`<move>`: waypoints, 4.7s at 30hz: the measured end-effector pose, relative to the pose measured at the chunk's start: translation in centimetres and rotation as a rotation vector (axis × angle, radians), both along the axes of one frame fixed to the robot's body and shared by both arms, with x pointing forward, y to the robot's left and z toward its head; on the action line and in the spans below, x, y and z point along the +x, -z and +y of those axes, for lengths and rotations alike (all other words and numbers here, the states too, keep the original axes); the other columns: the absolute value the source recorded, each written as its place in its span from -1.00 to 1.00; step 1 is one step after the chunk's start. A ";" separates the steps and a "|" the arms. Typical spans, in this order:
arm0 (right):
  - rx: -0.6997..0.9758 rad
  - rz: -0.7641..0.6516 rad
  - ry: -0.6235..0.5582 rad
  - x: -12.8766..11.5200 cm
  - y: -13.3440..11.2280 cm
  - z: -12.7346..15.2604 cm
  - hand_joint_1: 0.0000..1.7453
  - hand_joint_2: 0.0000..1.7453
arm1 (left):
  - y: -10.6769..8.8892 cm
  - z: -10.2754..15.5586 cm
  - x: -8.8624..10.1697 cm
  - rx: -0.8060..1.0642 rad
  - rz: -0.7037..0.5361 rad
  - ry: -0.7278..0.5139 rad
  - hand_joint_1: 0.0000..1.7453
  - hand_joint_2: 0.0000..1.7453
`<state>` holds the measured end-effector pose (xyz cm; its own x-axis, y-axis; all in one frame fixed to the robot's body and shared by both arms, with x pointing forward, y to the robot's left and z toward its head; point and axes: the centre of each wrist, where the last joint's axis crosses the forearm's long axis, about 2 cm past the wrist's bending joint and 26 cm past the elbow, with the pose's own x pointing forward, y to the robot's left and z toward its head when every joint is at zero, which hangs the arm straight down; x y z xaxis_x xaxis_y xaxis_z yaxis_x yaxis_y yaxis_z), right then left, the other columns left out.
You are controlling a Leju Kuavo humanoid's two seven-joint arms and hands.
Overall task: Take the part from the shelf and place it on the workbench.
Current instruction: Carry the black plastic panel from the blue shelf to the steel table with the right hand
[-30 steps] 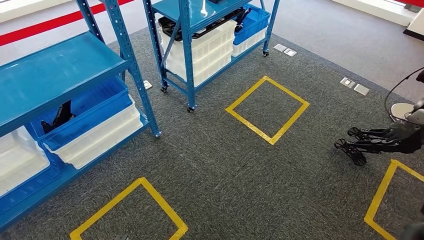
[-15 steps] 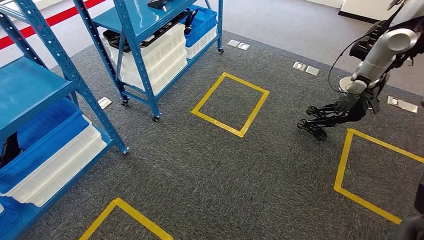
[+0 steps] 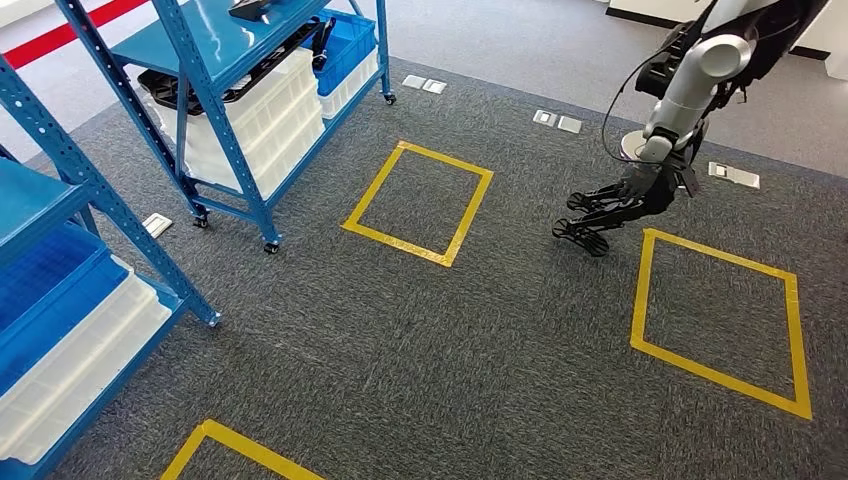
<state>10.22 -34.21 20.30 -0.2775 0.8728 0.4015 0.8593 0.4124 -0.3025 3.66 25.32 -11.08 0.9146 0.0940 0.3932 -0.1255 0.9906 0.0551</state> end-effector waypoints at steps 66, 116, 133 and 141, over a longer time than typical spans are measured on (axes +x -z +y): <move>0.127 0.005 -0.029 1.9 1.9 0.6 1.00 1.00 | 0.1 2.9 0.2 0.106 -0.055 -0.050 -1.00 1.00; 0.168 -0.048 -0.048 3.4 1.9 0.6 1.00 1.00 | 0.1 3.6 0.5 0.120 -0.097 -0.060 -1.00 1.00; 0.169 -0.043 -0.043 3.9 1.9 0.5 1.00 1.00 | 0.0 3.6 0.8 0.115 -0.078 -0.059 -1.00 1.00; 0.167 -0.048 -0.045 4.0 1.8 0.5 1.00 1.00 | 0.0 3.8 0.7 0.120 -0.079 -0.058 -1.00 1.00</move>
<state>14.26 -33.67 18.50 -0.3371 0.7815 0.5250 0.8505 0.4919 -0.1861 4.38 29.15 -11.12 0.8749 0.0935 0.4752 -0.1907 0.9684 0.1606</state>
